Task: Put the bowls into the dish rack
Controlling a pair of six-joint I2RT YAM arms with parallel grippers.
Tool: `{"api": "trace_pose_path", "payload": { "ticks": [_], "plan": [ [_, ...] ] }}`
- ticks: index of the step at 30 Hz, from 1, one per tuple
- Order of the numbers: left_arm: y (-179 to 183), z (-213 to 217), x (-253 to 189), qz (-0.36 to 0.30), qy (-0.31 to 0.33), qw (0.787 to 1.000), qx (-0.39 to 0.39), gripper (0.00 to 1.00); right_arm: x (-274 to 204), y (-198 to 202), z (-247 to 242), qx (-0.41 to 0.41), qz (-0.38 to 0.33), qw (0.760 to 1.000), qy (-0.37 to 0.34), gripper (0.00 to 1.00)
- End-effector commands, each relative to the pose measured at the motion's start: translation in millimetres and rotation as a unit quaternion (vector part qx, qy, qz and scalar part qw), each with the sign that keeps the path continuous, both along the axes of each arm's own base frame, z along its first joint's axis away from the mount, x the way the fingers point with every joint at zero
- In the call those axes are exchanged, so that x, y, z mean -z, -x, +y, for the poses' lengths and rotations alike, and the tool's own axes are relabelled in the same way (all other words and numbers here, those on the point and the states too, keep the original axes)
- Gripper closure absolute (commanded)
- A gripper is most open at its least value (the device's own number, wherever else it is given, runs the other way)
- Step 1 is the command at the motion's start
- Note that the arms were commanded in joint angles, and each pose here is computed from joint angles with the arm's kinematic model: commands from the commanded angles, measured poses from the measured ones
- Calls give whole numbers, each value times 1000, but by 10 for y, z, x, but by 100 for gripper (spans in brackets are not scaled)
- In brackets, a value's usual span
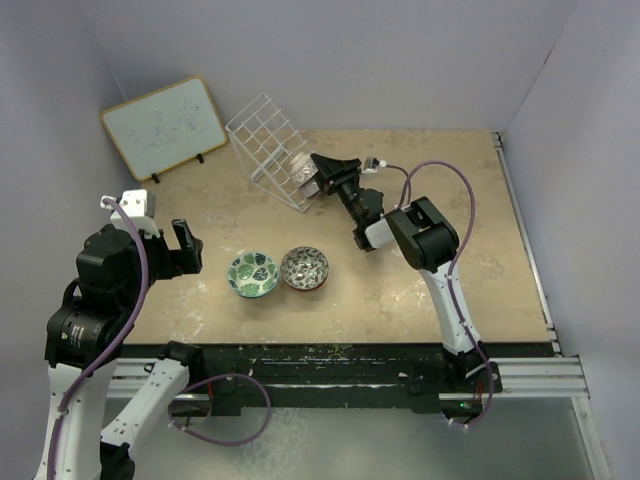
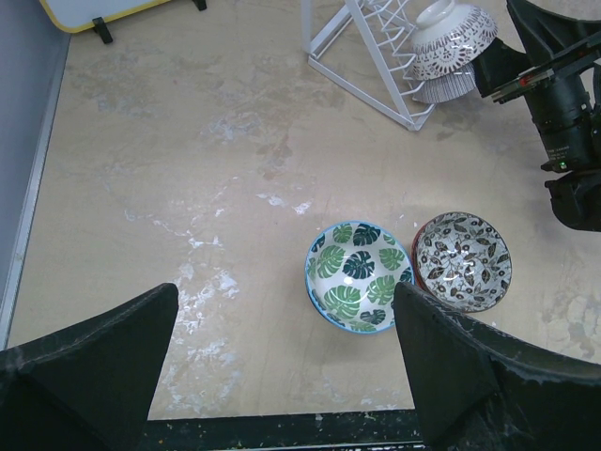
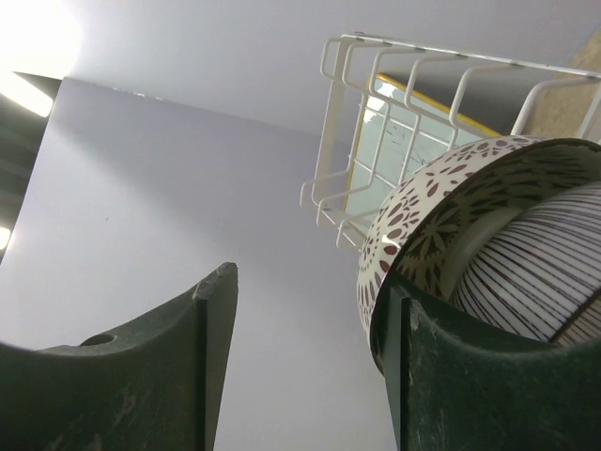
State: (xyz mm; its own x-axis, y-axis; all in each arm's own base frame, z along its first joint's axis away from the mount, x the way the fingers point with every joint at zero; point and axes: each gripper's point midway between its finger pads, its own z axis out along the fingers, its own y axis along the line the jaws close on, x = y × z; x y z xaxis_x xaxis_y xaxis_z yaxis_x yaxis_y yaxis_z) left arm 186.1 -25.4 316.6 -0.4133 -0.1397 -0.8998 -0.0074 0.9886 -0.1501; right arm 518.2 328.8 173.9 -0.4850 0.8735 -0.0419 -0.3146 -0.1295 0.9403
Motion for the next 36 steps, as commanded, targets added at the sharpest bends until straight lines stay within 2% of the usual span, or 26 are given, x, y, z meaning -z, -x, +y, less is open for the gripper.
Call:
{"api": "trace_pose_path", "payload": {
  "ticks": [1, 10, 18, 23, 31, 36],
  "plan": [
    [-5, -20, -210, -32, 17, 999, 0, 1, -919, 356, -339, 23, -153, 983, -94, 38],
    [-11, -21, -210, -35, 23, 999, -4, 1, -786, 401, -328, 6, -126, 988, -86, 35],
    [-21, -30, -214, -37, 26, 999, -4, 1, -553, 370, -390, 18, -56, 996, -64, 35],
    [-26, -27, -198, -36, 27, 999, -6, 1, -444, 400, -439, 14, -38, 997, -67, 35],
    [-32, 3, -208, -37, 22, 999, -13, 1, -550, 700, -521, 8, -41, 998, -41, 36],
    [-16, 20, -240, -41, 21, 999, -15, 1, -615, 971, -515, -10, -32, 999, 26, 37]
  ]
}}
